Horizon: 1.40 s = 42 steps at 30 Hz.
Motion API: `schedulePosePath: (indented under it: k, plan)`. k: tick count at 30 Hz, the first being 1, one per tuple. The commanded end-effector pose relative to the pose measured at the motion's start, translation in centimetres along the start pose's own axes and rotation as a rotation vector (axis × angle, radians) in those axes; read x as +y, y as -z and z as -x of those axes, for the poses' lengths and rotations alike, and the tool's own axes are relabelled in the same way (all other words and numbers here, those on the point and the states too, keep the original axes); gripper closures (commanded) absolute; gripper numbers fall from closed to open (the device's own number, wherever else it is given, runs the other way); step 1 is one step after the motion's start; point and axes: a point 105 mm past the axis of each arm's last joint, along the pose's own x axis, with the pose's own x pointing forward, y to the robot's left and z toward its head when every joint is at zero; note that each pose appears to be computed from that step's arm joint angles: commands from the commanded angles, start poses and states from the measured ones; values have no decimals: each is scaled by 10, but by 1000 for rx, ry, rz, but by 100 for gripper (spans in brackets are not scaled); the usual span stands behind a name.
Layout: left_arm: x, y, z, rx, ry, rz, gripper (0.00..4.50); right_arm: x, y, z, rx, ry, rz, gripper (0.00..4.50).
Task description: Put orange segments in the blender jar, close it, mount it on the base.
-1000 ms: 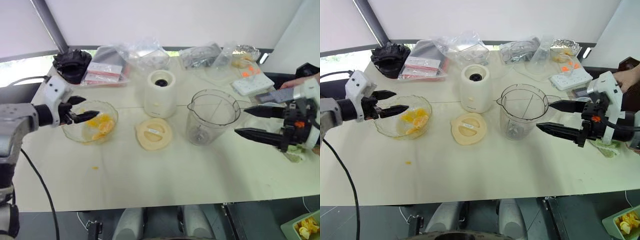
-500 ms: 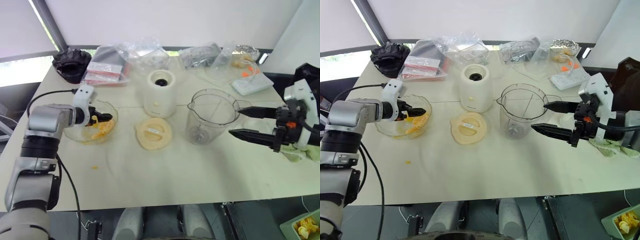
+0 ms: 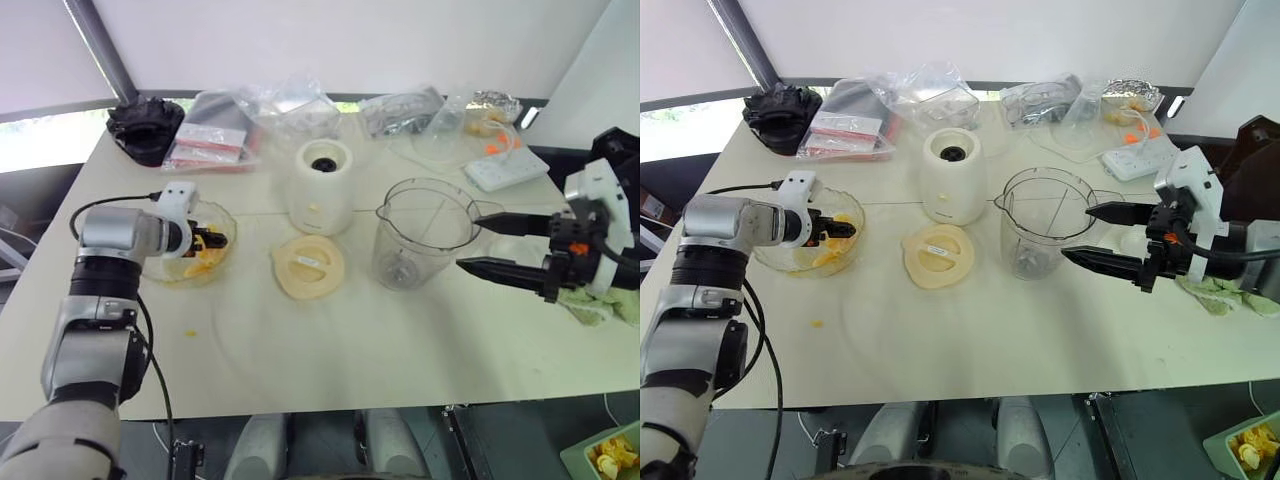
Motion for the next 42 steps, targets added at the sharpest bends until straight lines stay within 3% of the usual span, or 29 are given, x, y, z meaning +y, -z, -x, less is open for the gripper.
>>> schedulePosePath:
  k: [1, 20, 38, 42]
  plan:
    - [0, -14, 7, -42, -8, 12, 74, 1, -9, 4, -34, 17, 46, 3]
    - [-6, 21, -15, 81, 17, 56, 74, -1, -9, -1, -43, 29, 50, 3]
    - [-6, 18, -33, 62, 16, 88, 74, -4, -13, -3, -46, 42, 72, 3]
    - [-8, 19, -33, 68, 23, 93, 196, -4, -14, -4, -47, 45, 75, 0]
